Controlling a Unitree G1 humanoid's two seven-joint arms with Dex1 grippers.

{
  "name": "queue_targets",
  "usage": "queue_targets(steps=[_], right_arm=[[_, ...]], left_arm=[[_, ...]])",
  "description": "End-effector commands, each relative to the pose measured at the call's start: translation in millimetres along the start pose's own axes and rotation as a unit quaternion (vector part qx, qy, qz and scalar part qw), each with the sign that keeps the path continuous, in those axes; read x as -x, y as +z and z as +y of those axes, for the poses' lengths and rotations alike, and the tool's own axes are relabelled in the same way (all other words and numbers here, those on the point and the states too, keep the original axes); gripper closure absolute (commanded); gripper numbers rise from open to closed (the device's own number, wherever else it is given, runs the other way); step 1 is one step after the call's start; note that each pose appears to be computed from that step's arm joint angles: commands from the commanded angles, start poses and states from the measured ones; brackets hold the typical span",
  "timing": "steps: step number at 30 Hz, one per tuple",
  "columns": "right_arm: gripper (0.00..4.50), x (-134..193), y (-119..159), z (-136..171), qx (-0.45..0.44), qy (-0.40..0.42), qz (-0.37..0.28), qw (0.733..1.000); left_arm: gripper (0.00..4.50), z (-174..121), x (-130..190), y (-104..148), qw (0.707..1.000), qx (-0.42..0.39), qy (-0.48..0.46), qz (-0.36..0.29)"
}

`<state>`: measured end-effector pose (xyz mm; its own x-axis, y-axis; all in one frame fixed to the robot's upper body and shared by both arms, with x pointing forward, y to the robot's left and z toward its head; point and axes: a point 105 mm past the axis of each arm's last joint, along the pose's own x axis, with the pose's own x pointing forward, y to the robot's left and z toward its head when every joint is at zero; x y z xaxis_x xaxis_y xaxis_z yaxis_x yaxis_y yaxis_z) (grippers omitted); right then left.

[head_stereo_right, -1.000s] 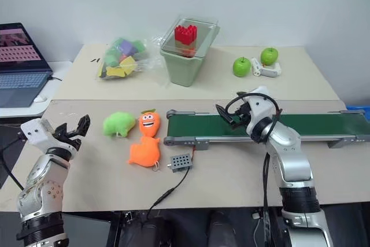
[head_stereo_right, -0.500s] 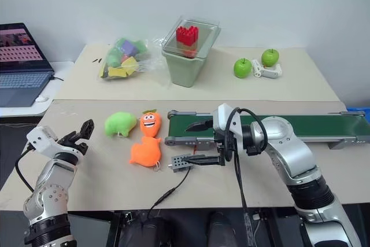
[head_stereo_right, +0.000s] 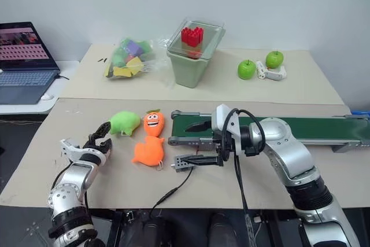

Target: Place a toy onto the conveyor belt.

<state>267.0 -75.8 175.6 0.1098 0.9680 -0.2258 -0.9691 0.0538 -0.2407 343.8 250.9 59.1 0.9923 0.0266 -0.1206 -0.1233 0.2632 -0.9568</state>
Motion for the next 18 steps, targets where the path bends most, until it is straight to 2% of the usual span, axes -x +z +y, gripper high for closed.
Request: queue_targets(steps=[1,8,13,18], right_arm=[[0.00,4,13,1,0.020,-0.013,-0.011,1.000],[0.00,9,7,-4,0.001,-0.046,-0.016,0.999],[0.00,14,-2,-8,-0.022,-0.077,-0.023,0.997],[0.00,19,-25,-10,-0.061,-0.113,-0.024,0.991]], left_arm=[[0.03,1,-18,-8,1.000,0.002,0.005,0.011],[0.03,-17,-52,-47,0.996,-0.019,-0.016,0.082],[0.03,-17,-57,-56,0.995,-0.018,-0.021,0.098],[0.03,-20,-57,-60,0.994,-0.022,-0.027,0.108]])
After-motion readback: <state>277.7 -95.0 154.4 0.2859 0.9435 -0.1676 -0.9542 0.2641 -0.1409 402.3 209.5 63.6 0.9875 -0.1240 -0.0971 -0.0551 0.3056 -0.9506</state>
